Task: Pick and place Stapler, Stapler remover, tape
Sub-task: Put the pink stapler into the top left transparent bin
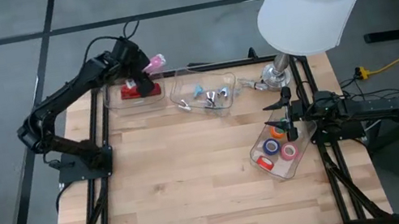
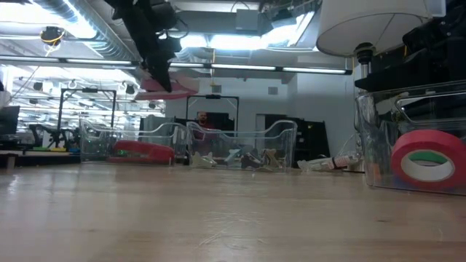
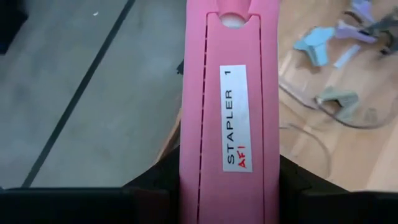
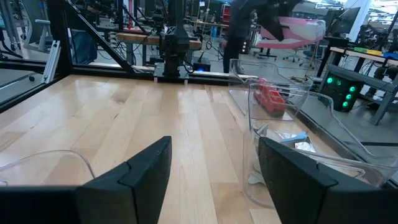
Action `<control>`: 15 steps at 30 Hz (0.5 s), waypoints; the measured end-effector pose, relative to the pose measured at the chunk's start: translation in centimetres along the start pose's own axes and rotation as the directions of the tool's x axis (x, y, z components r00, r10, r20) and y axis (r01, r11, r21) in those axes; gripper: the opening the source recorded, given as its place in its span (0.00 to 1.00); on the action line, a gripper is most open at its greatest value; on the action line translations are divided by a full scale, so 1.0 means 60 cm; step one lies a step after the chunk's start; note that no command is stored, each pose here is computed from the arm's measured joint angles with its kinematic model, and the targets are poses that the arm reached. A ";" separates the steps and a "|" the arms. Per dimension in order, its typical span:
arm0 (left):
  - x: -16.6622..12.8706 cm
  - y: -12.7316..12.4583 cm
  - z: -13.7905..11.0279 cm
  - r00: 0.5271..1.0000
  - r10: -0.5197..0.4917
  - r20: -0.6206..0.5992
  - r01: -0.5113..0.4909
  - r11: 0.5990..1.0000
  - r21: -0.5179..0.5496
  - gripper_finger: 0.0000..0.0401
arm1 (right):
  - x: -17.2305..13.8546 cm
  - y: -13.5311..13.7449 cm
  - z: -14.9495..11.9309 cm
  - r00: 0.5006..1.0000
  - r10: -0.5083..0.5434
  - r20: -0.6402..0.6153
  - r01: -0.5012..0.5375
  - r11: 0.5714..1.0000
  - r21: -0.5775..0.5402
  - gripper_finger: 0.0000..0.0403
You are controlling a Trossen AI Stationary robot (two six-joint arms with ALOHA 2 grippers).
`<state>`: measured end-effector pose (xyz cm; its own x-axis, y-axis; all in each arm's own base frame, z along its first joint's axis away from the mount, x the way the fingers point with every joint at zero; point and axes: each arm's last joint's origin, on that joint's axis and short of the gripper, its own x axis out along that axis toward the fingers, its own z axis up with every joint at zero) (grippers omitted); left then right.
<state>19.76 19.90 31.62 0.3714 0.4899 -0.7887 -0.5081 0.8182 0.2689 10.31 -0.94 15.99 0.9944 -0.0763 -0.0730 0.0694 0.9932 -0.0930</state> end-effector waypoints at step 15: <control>0.047 -0.001 -0.086 0.999 0.022 0.047 -0.017 0.995 -0.095 0.33 | 0.000 0.000 0.000 1.000 0.000 0.000 0.000 1.000 0.000 0.59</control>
<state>16.82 19.68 26.57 0.3964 0.5210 -0.7559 -0.5856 0.7776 0.2289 10.31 -0.94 15.99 0.9944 -0.0763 -0.0726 0.0695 0.9932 -0.0931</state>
